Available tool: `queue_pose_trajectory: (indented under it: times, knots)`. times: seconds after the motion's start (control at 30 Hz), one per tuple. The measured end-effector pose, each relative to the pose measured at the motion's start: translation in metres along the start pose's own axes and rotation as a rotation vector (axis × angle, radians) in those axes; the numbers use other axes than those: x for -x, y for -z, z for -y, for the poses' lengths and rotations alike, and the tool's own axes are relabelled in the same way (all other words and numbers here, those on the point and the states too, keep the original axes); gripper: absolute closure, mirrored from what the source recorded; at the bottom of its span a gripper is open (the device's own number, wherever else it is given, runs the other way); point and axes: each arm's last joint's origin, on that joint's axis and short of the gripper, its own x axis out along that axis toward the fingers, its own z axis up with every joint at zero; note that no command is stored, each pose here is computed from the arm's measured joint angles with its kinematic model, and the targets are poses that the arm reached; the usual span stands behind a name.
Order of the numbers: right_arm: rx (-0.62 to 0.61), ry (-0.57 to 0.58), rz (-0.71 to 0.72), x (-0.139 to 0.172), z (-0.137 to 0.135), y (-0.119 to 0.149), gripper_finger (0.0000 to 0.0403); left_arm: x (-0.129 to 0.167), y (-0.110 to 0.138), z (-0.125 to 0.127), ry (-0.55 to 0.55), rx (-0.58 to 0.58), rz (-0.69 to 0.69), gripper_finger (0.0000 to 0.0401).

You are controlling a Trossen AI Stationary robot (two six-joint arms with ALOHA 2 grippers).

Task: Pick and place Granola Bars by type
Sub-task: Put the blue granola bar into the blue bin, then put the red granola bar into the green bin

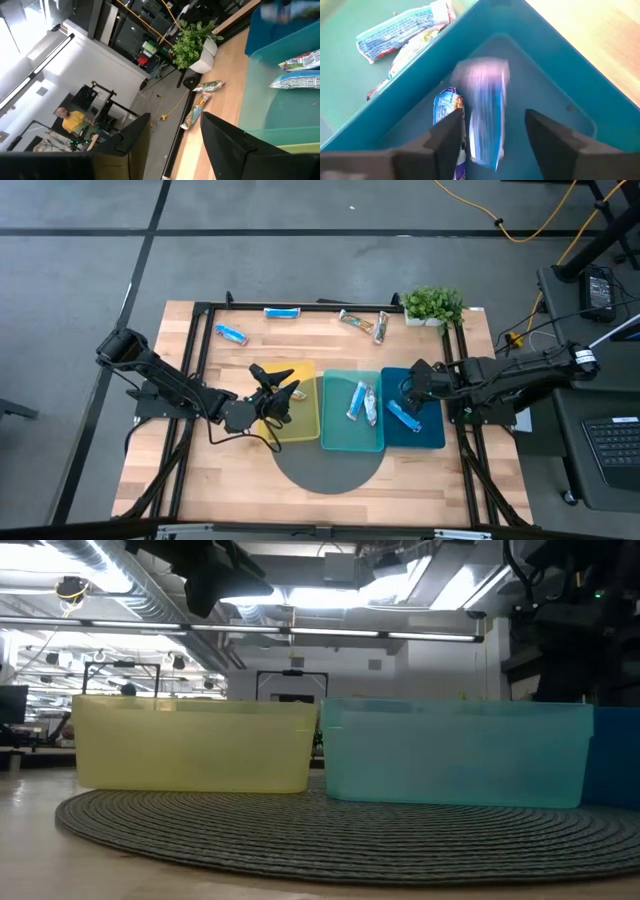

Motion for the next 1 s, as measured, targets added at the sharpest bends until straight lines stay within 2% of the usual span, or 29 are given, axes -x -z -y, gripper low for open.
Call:
queue_pose_trajectory:
  times: [0.2,0.43,0.63,0.87,1.0]
  knots:
    - [-0.006,0.021,0.029,0.003,0.000,-0.002,0.0130,0.000,0.000,0.000,0.000,0.000,0.000,0.0238]
    - [0.050,0.037,0.164,0.021,-0.007,-0.019,0.0123,0.000,0.001,0.000,-0.023,-0.008,-0.023,0.0239]
    - [0.205,0.057,0.445,0.036,-0.021,-0.043,0.0123,-0.001,0.003,-0.002,-0.071,-0.042,-0.068,0.0244]
    - [0.403,-0.006,0.818,0.043,-0.044,-0.067,0.0123,-0.021,0.011,-0.010,-0.126,-0.040,-0.135,0.0246]
    - [0.478,-0.023,0.921,0.036,-0.053,-0.072,0.0123,-0.037,0.018,-0.022,-0.185,-0.044,-0.202,0.0246]
